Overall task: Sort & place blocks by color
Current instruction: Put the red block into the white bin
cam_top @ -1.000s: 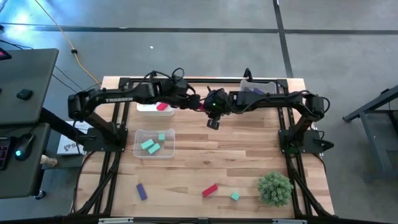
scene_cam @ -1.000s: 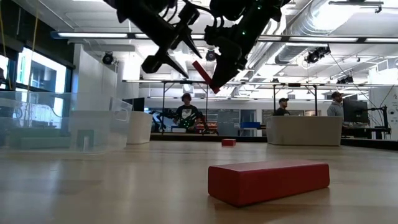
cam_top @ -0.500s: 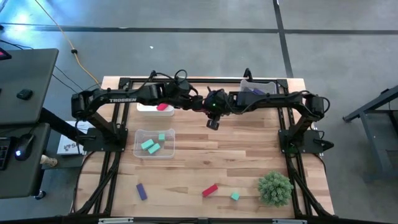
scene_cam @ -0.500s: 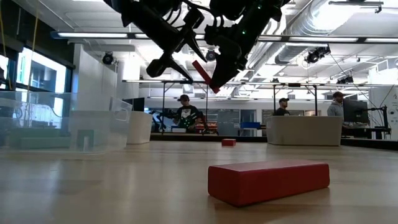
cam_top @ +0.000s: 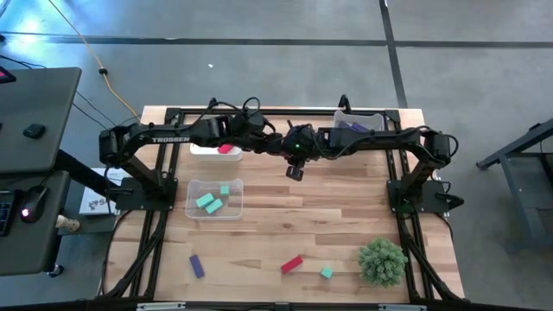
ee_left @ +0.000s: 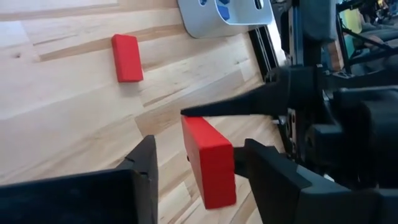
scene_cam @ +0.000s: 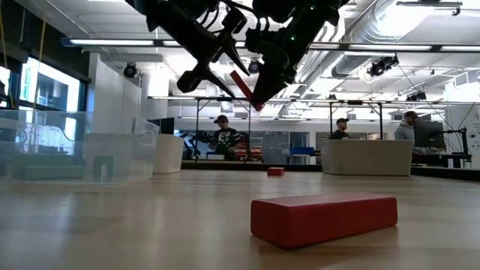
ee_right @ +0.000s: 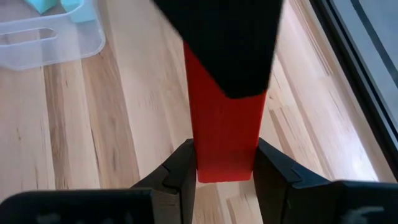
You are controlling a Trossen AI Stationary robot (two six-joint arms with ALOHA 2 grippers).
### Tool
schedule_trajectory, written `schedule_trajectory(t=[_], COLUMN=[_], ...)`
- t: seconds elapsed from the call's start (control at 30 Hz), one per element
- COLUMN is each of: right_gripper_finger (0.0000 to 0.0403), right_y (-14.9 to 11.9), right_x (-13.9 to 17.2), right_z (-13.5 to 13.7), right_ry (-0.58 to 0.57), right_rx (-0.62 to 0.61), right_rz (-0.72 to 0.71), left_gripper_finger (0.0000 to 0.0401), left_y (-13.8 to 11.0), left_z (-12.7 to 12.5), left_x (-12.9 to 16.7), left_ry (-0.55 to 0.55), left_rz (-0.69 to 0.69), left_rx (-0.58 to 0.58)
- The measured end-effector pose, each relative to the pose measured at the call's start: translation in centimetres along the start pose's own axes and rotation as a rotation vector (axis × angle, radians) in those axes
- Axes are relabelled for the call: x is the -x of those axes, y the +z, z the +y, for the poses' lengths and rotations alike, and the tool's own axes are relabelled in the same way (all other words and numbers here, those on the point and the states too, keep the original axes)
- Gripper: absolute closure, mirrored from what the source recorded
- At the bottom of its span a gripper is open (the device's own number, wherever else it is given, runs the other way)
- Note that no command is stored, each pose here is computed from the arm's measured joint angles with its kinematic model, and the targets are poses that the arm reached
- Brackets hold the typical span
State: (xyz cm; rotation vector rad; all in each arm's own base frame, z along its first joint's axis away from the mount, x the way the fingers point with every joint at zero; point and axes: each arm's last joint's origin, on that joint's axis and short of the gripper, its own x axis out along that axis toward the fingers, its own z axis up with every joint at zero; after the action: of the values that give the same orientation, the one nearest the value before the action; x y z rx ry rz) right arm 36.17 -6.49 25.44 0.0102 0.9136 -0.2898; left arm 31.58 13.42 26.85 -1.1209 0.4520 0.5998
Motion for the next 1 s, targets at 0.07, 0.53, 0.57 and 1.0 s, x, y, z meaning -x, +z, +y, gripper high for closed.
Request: schedule_trajectory(t=[0.07,0.53,0.57,1.0], right_gripper_finger=[0.0304,0.0304,0.0304,0.0304], right_y=[0.02,0.01,0.01,0.04], right_x=[0.06,0.09,0.09,0.09], right_z=[0.31,0.46,0.46,0.23], right_ry=[0.005,-0.011,-0.011,-0.049], right_rx=[0.006,-0.015,-0.015,-0.018], right_rz=[-0.003,-0.003,-0.003,-0.006], left_gripper_finger=[0.0270,0.0354,0.0354,0.0397], left_y=[0.00,-0.08,-0.10,-0.13], left_z=[0.00,-0.05,-0.06,-0.10], left_x=[0.00,0.01,0.01,0.03], left_ry=[0.002,-0.009,-0.010,-0.021], left_rz=[-0.003,0.015,0.015,0.029], left_rx=[-0.002,-0.037,-0.042,-0.074])
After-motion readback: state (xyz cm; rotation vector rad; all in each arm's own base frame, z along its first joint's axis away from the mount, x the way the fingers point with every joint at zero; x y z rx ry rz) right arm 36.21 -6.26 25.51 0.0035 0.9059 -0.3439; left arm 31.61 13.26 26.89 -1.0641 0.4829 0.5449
